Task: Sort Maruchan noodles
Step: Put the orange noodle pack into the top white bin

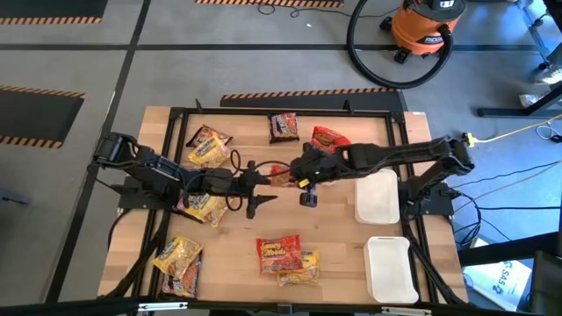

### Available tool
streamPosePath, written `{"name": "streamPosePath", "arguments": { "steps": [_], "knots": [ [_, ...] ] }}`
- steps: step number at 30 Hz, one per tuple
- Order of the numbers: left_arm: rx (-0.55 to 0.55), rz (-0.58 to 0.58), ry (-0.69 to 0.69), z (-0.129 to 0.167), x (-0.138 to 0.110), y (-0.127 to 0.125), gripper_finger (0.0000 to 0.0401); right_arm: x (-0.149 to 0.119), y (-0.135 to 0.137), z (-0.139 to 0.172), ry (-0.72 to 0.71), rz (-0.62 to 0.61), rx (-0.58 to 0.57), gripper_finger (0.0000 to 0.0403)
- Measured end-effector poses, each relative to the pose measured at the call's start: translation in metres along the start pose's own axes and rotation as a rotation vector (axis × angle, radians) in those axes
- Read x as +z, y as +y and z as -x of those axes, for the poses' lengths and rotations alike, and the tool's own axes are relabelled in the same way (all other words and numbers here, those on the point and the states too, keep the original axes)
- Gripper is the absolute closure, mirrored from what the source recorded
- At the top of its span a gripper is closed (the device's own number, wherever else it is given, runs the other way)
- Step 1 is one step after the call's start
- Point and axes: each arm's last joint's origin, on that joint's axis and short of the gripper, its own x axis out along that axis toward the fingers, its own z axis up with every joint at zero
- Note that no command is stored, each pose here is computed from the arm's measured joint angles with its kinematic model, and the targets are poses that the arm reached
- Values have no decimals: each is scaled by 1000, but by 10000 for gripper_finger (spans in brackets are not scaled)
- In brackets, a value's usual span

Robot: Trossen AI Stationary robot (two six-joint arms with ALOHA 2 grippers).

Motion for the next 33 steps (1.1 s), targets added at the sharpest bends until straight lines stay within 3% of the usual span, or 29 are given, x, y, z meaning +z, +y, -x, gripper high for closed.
{"name": "streamPosePath", "arguments": {
  "steps": [7,16,33],
  "knots": [
    [-3,0,3,0,0,0,191,-12,-16,23,50,-7,-114,321],
    [-3,0,4,0,0,0,192,-48,-56,25,100,-85,-194,324],
    [-2,-1,6,0,-1,0,192,-115,-93,-4,140,-183,-114,325]
  ]
}}
